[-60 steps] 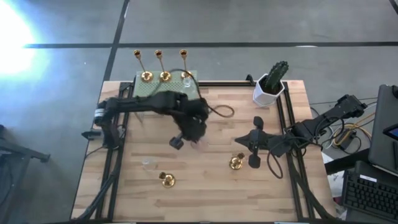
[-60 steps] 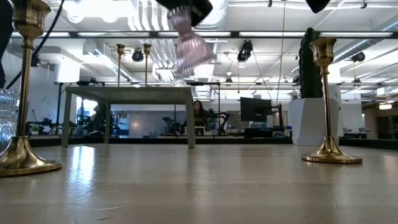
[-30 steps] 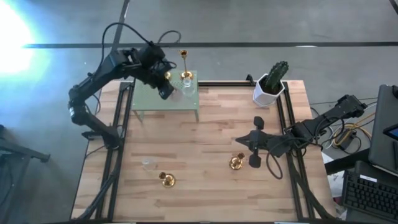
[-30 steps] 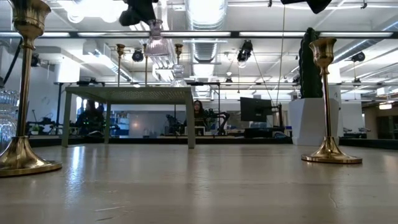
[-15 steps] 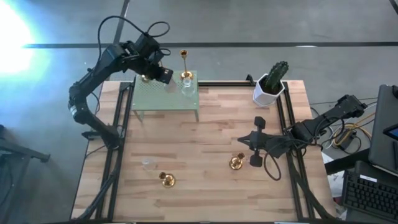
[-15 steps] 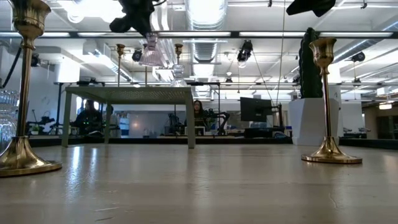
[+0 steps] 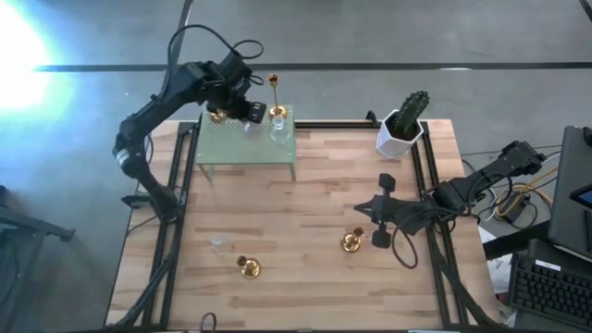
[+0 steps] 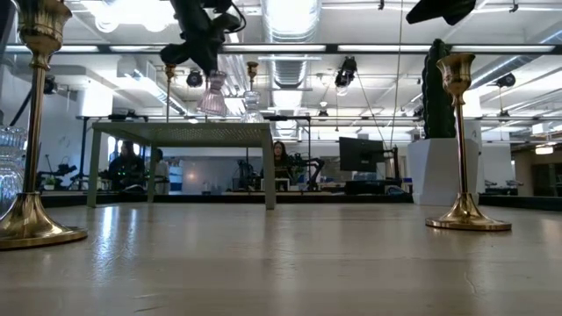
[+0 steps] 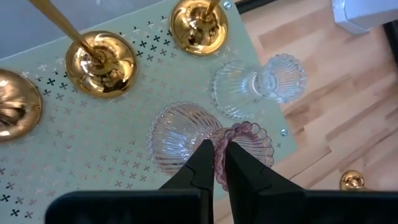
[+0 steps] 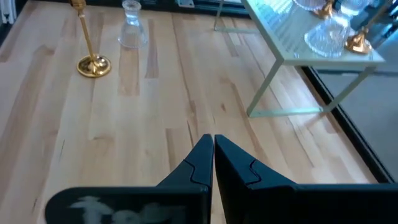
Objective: Pick & Place candle stick holders
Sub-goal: Put the pink candle holder on the shelf
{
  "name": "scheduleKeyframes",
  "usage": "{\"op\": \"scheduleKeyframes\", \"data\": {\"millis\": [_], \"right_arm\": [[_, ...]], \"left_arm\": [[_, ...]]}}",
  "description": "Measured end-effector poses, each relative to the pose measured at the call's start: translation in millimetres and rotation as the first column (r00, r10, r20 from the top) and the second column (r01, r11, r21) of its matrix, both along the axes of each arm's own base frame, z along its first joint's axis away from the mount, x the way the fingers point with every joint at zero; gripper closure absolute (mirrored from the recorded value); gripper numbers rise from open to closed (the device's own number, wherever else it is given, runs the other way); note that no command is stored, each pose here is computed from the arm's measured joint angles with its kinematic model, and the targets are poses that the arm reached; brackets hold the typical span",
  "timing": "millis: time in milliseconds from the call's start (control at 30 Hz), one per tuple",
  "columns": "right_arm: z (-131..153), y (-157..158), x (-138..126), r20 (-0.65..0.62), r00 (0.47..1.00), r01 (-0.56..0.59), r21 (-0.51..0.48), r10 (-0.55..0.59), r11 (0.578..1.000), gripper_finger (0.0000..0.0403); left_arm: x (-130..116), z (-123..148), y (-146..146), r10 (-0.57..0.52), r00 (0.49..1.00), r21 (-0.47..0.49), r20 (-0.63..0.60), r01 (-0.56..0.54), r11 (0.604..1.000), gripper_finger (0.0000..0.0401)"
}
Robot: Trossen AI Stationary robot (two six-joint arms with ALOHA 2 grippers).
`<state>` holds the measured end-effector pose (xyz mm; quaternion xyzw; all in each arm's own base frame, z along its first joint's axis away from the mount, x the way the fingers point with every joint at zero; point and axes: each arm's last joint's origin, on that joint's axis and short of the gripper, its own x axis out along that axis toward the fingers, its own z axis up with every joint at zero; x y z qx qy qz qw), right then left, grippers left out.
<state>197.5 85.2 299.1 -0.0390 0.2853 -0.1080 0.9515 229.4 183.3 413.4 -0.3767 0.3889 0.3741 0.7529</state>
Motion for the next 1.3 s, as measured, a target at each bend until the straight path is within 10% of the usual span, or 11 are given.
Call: {"op": "scheduleKeyframes", "data": {"millis": [433, 1300], "right_arm": [[-5.7, -2.4, -4.8, -0.052, 0.997, 0.059, 0.042, -0.057, 0.997, 0.0394], [-5.0, -2.2, -4.2, -0.044, 0.997, 0.057, 0.043, -0.055, 0.997, 0.0394]], "left_arm": [[-11.6, -29.0, 0.1, 0.025, 0.999, -0.016, -0.044, -0.025, 1.000, 0.0378], [-61.2, -61.1, 8.0, 0.108, 0.965, 0.011, 0.240, -0.114, 0.993, 0.0378]]}}
